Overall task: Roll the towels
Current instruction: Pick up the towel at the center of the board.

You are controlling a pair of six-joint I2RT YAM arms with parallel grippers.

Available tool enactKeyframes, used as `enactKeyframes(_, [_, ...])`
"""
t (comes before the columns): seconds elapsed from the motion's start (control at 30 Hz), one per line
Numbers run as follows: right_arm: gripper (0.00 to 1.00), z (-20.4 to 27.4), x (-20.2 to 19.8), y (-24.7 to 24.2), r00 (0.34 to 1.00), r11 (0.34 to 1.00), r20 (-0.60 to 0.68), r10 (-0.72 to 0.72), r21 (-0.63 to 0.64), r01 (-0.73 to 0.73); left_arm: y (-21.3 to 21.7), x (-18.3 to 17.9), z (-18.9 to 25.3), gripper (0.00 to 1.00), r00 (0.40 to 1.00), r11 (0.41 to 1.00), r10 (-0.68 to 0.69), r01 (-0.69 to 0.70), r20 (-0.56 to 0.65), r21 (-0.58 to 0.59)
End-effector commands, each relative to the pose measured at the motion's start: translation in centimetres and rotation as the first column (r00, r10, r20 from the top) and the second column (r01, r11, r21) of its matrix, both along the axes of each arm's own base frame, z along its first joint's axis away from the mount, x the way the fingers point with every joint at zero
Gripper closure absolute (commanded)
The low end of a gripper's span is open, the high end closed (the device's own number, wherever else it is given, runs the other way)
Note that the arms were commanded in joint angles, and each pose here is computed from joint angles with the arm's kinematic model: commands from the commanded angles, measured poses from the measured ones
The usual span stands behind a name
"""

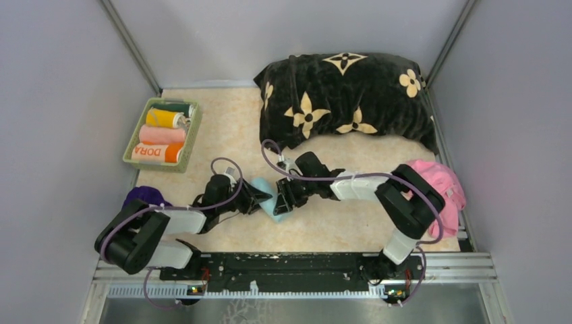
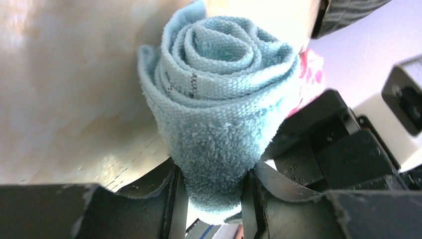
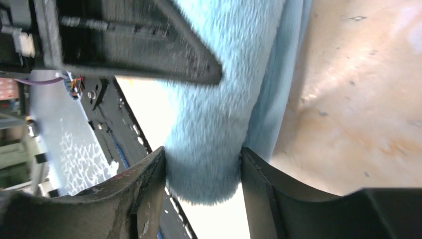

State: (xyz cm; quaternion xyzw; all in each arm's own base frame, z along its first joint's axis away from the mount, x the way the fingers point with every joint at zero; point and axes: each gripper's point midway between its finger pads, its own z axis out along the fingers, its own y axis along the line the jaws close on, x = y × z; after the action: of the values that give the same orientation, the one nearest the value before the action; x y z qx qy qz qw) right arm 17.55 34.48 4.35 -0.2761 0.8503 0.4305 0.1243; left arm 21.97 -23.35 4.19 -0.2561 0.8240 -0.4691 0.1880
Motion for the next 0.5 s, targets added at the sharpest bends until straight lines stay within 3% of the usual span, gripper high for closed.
enactKeyframes(0.0, [0.44, 3.9, 1.1, -2.3, 0.987, 0.997, 0.162, -0.014, -0.078, 0.027, 1.6, 3.8, 2.4, 0.65, 0.989, 0.992, 0.110, -0.115, 0.101, 0.046])
enactKeyframes(0.23, [0.30, 10.3, 4.3, -5.5, 0.908, 0.982, 0.387, -0.160, -0.033, 0.187, 5.1, 8.7, 7.7, 0.64, 0.949, 0.971, 0.217, -0.234, 0.230, 0.046])
enactKeyframes(0.47, [0.17, 11.0, 6.1, -9.3, 0.831, 0.948, 0.486, -0.271, -0.018, 0.319, 11.6, 13.2, 13.3, 0.63, 0.880, 0.921, 0.347, -0.385, 0.326, 0.059])
